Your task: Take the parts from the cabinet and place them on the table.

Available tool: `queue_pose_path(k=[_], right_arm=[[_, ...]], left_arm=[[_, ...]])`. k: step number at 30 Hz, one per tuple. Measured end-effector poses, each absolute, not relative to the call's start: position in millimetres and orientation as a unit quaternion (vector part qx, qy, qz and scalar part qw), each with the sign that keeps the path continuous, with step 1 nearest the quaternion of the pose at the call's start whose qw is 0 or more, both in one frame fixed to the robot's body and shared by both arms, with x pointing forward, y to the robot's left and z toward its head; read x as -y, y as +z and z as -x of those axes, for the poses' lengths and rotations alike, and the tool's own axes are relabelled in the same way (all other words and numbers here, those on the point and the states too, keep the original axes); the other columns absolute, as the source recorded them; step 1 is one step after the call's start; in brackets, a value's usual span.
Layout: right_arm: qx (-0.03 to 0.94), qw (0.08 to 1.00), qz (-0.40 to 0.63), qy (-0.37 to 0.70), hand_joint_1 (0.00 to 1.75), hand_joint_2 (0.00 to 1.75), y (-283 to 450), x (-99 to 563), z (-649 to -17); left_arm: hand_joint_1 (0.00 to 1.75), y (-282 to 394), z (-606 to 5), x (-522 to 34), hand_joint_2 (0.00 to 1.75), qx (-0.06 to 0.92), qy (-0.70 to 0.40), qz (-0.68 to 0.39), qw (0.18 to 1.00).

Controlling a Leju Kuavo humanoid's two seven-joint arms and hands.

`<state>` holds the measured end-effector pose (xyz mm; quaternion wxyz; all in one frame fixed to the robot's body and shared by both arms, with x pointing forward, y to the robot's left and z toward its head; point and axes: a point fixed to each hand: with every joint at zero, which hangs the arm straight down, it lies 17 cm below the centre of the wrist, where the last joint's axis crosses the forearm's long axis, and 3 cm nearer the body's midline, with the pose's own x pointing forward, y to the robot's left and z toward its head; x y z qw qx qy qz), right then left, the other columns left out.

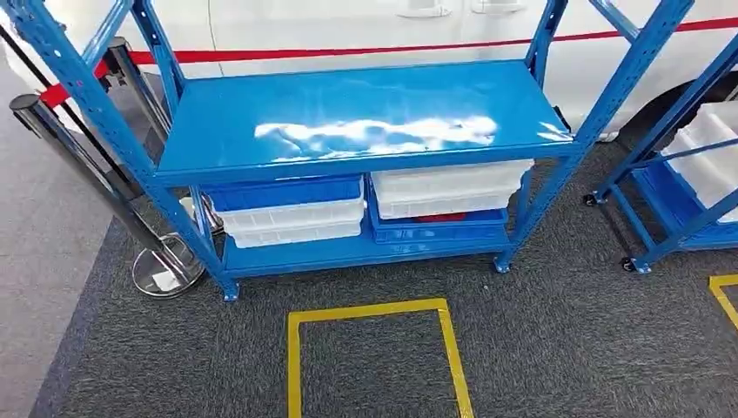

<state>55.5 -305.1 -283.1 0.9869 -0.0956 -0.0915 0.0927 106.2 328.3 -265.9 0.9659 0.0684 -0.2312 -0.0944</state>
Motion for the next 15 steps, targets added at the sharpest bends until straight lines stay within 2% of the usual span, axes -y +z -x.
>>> queue_pose_path(k=[15], right_arm=[[0.09,0.988,0.095,0.084,0.0,0.0,-283.3,305.7,-54.1]], left_arm=[[0.0,-266.1,-107.9,-324.9,0.0,0.229,-0.097,-0.065,0.966]])
